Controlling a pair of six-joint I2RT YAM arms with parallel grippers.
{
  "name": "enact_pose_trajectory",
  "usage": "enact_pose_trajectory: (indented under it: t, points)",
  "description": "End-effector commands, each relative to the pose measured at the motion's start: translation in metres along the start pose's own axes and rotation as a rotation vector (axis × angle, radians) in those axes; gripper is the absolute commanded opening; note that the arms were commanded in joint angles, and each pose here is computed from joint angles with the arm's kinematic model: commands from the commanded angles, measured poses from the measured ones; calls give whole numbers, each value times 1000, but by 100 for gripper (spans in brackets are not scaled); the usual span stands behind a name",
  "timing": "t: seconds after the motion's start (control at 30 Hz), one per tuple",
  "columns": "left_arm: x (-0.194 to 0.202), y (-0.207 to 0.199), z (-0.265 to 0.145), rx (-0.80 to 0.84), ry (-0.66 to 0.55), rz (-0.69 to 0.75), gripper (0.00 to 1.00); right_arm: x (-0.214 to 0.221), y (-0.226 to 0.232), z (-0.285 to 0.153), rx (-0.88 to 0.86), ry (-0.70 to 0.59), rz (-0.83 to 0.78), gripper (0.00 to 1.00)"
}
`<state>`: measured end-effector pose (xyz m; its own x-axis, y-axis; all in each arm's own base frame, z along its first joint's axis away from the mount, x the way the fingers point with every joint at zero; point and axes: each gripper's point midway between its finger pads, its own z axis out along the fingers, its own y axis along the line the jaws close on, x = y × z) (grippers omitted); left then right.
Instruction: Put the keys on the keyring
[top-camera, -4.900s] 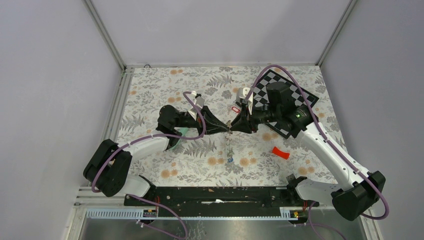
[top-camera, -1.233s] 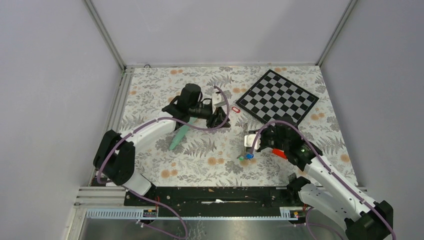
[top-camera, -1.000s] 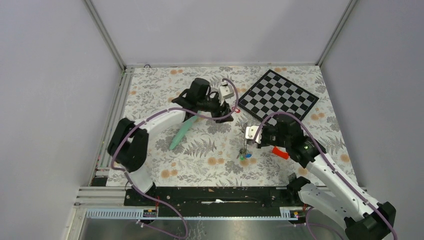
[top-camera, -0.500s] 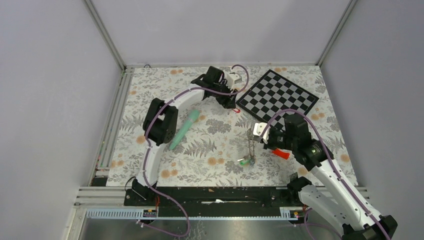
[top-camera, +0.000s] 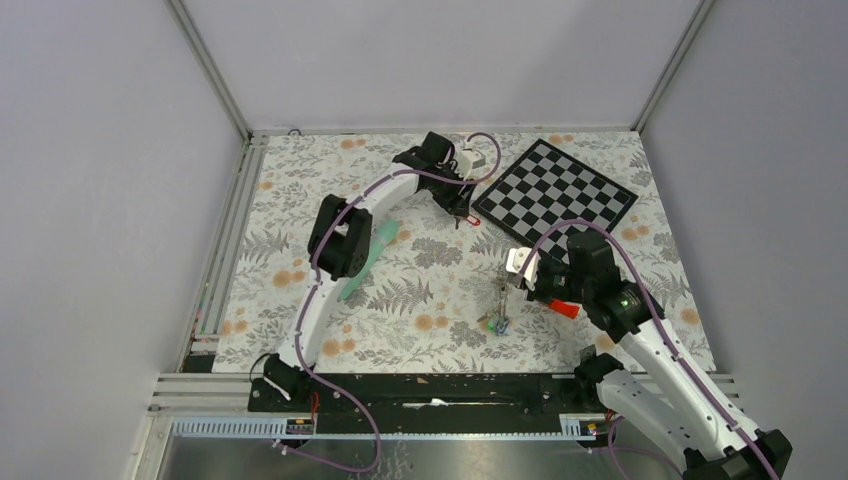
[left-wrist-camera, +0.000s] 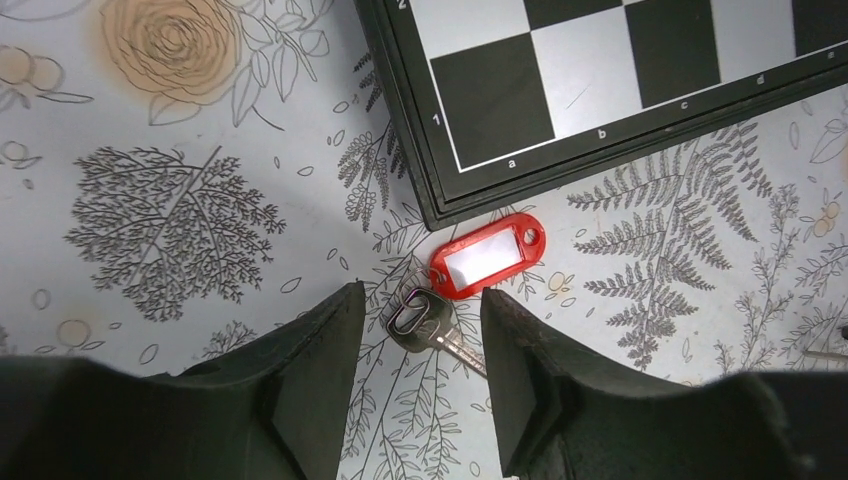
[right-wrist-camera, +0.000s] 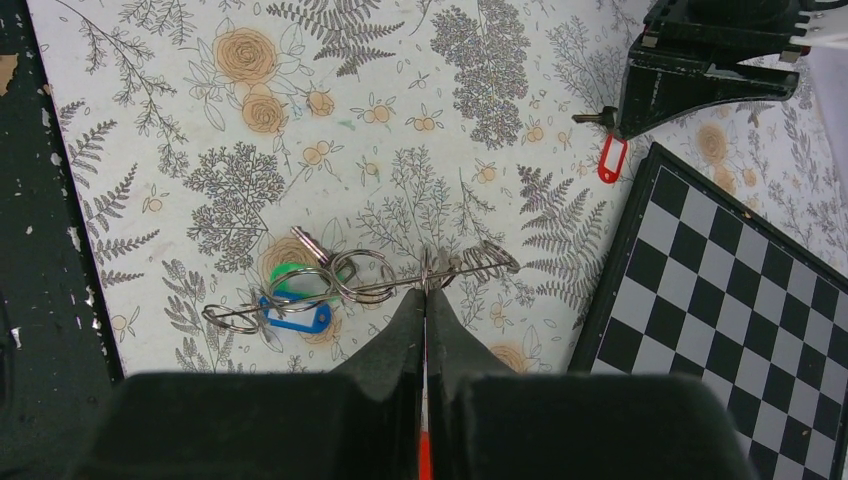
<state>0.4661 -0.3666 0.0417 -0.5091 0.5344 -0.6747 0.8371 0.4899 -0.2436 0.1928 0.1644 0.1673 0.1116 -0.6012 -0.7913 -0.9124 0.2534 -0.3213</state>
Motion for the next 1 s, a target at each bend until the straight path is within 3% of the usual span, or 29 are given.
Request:
enact_pose_trajectory:
  t: [0.0, 0.97]
  points:
    - [-13, 2, 0, 10, -28, -5, 52, -9, -3, 1, 3, -38, -2, 0]
    - [-3, -11, 1, 85, -16, 4, 23, 0, -2, 6, -2, -18, 10, 0]
